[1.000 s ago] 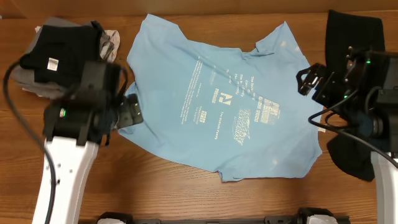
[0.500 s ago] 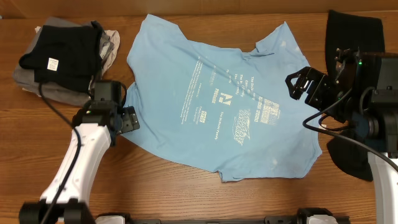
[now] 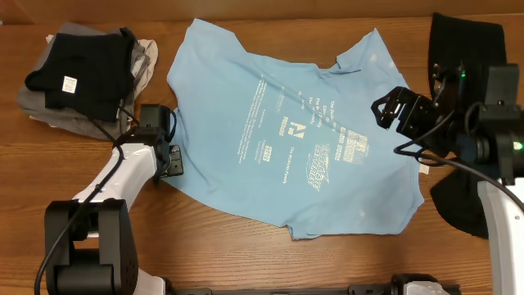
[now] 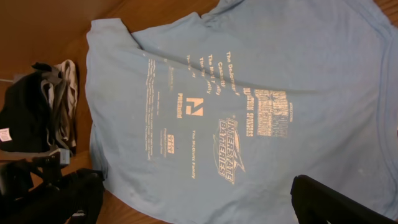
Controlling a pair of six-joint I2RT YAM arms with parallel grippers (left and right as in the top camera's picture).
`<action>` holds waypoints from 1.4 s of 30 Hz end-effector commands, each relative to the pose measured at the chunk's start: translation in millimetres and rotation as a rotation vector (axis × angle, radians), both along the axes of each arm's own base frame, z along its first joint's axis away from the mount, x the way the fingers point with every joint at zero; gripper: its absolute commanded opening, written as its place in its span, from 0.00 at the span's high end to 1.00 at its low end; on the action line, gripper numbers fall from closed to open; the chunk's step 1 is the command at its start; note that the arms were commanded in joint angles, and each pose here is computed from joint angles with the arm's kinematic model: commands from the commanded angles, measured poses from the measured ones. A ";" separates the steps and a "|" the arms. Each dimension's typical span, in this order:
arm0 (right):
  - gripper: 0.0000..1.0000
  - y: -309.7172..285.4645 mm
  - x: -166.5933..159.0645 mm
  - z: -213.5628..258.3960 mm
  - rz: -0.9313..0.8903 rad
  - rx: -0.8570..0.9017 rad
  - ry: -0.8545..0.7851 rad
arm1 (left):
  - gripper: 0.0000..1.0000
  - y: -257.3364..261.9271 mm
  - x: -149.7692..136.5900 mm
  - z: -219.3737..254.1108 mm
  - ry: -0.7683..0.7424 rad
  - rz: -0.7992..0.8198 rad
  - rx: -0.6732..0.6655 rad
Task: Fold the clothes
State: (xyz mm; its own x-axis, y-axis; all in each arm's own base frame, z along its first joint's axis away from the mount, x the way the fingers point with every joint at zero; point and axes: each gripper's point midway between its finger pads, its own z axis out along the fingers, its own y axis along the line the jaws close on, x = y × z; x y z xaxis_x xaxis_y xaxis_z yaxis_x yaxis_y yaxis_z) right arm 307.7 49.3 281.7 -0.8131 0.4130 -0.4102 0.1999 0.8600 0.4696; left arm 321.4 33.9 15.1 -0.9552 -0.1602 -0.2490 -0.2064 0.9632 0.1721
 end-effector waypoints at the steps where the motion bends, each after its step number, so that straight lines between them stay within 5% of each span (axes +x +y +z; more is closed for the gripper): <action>1: 0.00 3.7 4.3 -5.6 0.016 0.007 0.020 | 0.47 -8.3 0.7 -3.7 0.011 -0.089 -0.037; 6: 0.00 3.6 6.1 -13.9 0.016 0.007 0.054 | 0.92 -23.6 2.2 -5.1 0.018 -0.204 -0.100; 11: 0.00 3.4 4.0 -19.2 0.016 0.006 0.078 | 0.91 -28.5 -4.3 -6.5 0.047 -0.223 -0.099; 19: 0.00 3.4 1.6 -20.7 0.019 0.004 0.088 | 0.68 -26.0 -6.3 -7.5 0.063 -0.239 -0.065; 23: 0.00 3.4 -0.5 -21.9 0.019 0.005 0.099 | 0.70 -25.8 -6.8 -8.9 0.068 -0.239 -0.065; 28: 0.00 3.5 -4.4 -23.9 0.019 0.005 0.117 | 0.95 -25.8 -8.5 -12.9 0.082 -0.238 -0.067; 42: 0.05 3.7 -40.7 -42.2 0.050 -0.061 0.273 | 0.96 -22.5 14.2 32.8 0.056 -0.078 -0.163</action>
State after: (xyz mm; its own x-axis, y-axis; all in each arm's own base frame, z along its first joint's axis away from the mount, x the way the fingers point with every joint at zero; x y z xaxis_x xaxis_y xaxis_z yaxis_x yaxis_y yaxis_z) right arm 272.3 51.3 242.2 -0.9034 0.3824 -0.1940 0.2878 0.8762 0.3865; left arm 311.0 13.1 22.8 -0.9922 -0.0487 -0.1151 -0.0578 0.9953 0.0775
